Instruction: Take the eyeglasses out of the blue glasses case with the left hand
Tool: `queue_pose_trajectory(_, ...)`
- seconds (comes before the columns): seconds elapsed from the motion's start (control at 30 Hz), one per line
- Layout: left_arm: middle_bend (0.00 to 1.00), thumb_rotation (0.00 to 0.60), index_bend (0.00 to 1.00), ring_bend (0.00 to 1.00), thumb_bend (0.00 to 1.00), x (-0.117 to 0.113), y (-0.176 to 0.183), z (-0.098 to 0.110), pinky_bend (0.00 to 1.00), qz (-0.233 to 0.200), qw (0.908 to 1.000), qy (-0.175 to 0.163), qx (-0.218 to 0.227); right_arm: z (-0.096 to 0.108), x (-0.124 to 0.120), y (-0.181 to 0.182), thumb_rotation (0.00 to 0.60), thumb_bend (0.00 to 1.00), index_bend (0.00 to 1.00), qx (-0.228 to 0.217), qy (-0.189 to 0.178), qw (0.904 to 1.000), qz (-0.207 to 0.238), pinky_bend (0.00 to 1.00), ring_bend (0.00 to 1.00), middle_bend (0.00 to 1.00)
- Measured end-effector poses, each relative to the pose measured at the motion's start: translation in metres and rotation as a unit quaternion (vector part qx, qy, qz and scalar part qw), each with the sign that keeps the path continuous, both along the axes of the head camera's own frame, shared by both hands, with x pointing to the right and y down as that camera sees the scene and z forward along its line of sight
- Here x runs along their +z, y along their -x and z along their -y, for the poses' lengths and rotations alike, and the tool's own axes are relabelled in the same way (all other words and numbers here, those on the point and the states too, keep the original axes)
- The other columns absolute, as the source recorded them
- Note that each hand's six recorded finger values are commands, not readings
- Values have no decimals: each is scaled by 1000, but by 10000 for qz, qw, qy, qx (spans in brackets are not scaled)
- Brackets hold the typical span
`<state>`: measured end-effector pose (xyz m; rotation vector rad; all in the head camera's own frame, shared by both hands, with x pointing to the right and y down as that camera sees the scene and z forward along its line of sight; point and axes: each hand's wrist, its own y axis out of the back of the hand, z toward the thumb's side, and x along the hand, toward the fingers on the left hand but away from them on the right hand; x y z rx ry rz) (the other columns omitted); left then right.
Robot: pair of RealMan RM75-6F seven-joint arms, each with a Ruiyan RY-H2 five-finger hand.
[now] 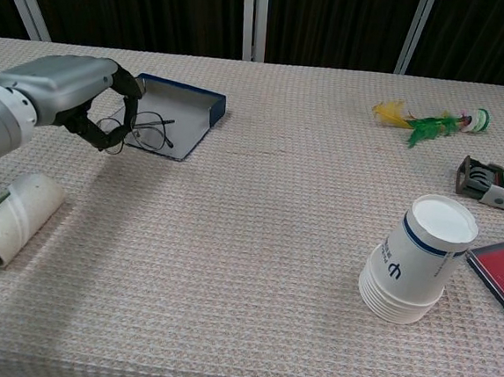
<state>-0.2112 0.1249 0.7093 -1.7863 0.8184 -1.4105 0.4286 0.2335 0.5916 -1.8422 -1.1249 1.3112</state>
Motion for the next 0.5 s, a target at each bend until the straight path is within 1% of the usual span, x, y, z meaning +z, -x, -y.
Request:
queue_pose_trajectory(0.17,204,600,636,46,581,-11,-14,-27,108,17,9986,47,530,0,1,1,600,243,187,-12,7,10000,3,83,0,176)
queue_pose_trajectory(0.3,198,600,628,46,581,-9,-29,-38,108,60,9964,106,837,0,1,2,600,243,187,-12,8,10000,0,83,0,176)
queue_pose_trajectory(0.37,197,600,622,46,581,-7,-40,-42,108,16,9954,133,946,-1,0,1,600,243,187,0,-7,10000,-7,83,0,176)
queue_pose_trajectory(0.43,187,600,568,46,560,-5,-51,-44,108,-59,9945,138,1038,-2,-2,0,600,243,187,20,-17,10000,-19,83,0,176)
queue_pose_trajectory(0.5,171,600,463,46,507,-3,-59,-46,108,-75,9935,137,1126,-2,-2,-1,600,243,187,32,-15,10000,-27,83,0,176)
